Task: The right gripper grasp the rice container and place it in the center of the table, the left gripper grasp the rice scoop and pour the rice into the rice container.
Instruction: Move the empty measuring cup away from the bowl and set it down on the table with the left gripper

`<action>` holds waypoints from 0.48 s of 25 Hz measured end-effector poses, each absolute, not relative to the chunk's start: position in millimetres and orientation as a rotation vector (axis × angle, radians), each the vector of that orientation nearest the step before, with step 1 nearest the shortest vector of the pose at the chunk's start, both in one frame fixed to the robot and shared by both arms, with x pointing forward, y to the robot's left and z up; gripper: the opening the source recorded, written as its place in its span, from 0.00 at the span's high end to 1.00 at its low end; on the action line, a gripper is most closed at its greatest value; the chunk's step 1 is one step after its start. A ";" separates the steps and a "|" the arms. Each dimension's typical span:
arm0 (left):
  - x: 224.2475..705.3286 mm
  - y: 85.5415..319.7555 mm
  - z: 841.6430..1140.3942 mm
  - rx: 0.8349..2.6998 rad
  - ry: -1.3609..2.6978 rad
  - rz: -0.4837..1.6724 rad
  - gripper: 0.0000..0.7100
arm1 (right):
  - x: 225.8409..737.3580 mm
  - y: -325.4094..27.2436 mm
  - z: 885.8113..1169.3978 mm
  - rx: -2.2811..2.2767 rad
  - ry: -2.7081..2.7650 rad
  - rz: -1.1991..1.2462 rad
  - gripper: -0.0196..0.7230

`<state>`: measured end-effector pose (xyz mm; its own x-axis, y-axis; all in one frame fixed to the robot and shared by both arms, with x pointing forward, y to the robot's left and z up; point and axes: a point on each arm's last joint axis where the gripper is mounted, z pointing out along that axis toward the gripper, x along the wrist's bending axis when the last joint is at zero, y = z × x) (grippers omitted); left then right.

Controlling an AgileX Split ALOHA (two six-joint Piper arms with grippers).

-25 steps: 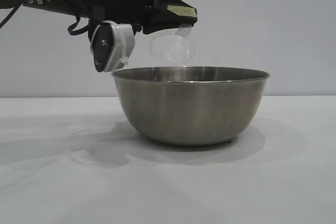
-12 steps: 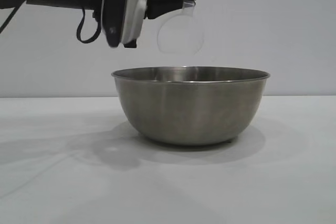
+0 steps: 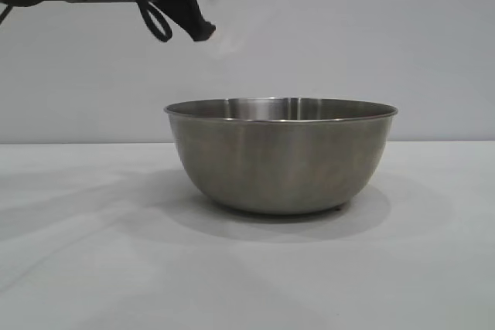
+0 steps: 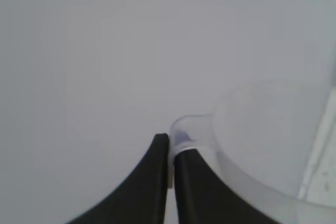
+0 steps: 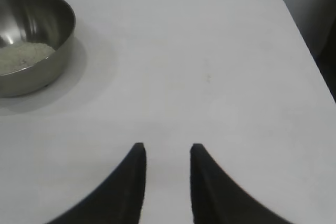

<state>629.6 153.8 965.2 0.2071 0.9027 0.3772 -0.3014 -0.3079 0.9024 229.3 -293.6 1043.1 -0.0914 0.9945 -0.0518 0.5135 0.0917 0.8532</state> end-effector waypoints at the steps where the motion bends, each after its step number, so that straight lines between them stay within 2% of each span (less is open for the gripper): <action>1: 628.2 156.9 961.6 1.359 0.677 1.354 1.00 | 229.3 -293.6 1043.1 1.499 1.692 0.899 0.70; 12: 592.9 191.4 910.1 1.396 1.059 1.227 1.00 | 229.3 -293.6 1043.1 1.499 1.692 0.899 0.70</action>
<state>592.9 191.4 910.1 0.1169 0.9804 0.1587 0.0136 -0.1613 0.9868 229.3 -293.6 1043.1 -0.0914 0.9945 -0.0518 0.5135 0.0917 0.8532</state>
